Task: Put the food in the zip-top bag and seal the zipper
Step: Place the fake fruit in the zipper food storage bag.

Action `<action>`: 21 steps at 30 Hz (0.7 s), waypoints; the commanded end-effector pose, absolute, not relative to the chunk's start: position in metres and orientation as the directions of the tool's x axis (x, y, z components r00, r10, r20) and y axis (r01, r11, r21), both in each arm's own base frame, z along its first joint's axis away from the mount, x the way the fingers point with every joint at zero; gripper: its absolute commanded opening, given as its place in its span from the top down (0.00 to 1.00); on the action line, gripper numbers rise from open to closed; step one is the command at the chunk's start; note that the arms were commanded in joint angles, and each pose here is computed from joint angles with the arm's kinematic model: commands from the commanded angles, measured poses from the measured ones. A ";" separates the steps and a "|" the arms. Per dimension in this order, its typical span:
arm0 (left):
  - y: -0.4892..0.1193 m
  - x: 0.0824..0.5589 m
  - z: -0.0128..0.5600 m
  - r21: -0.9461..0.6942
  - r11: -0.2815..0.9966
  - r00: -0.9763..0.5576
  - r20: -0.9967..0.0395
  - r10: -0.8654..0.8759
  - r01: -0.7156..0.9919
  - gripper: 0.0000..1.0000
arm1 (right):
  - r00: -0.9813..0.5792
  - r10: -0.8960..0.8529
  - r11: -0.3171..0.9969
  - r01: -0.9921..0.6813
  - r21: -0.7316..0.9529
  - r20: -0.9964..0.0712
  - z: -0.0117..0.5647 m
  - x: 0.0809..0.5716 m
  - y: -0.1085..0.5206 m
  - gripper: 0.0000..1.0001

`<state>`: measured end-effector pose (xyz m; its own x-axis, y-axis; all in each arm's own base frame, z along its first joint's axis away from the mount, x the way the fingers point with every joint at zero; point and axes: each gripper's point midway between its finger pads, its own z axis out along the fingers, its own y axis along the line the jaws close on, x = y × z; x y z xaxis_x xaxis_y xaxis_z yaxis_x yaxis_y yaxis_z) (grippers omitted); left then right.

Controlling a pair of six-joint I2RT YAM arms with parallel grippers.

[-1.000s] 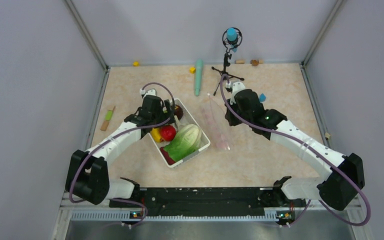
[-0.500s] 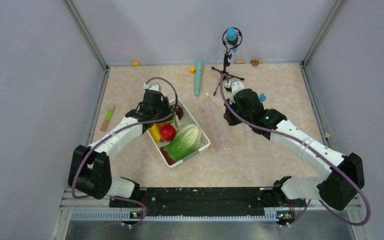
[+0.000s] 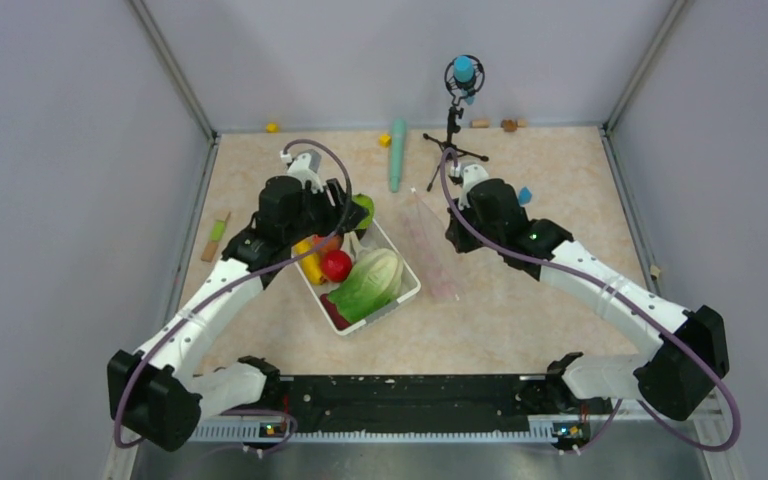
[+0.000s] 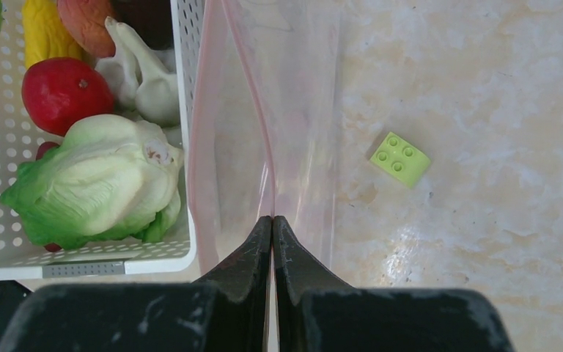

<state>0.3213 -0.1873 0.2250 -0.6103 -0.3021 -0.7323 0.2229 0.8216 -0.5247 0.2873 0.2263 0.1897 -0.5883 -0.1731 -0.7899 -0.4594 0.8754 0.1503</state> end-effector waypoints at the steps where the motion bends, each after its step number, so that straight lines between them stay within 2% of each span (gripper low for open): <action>1: -0.242 0.300 0.287 -0.582 0.660 -0.551 -0.782 -0.293 0.475 1.00 | -0.550 -0.107 0.863 -0.465 0.197 -0.828 0.211 0.291 0.233 1.00; 9: -0.310 0.282 0.301 -0.591 0.518 -0.570 -0.791 -0.222 0.618 1.00 | -0.548 -0.073 0.854 -0.466 0.231 -0.834 0.219 0.287 0.235 1.00; 16: -0.341 0.289 0.298 -0.679 0.444 -0.623 -0.726 -0.291 0.585 1.00 | -0.553 -0.074 0.847 -0.473 0.240 -0.830 0.217 0.287 0.238 1.00; 21: -0.342 0.301 0.277 -0.672 0.522 -0.630 -0.720 -0.293 0.525 1.00 | -0.549 -0.060 0.849 -0.467 0.247 -0.833 0.220 0.286 0.237 1.00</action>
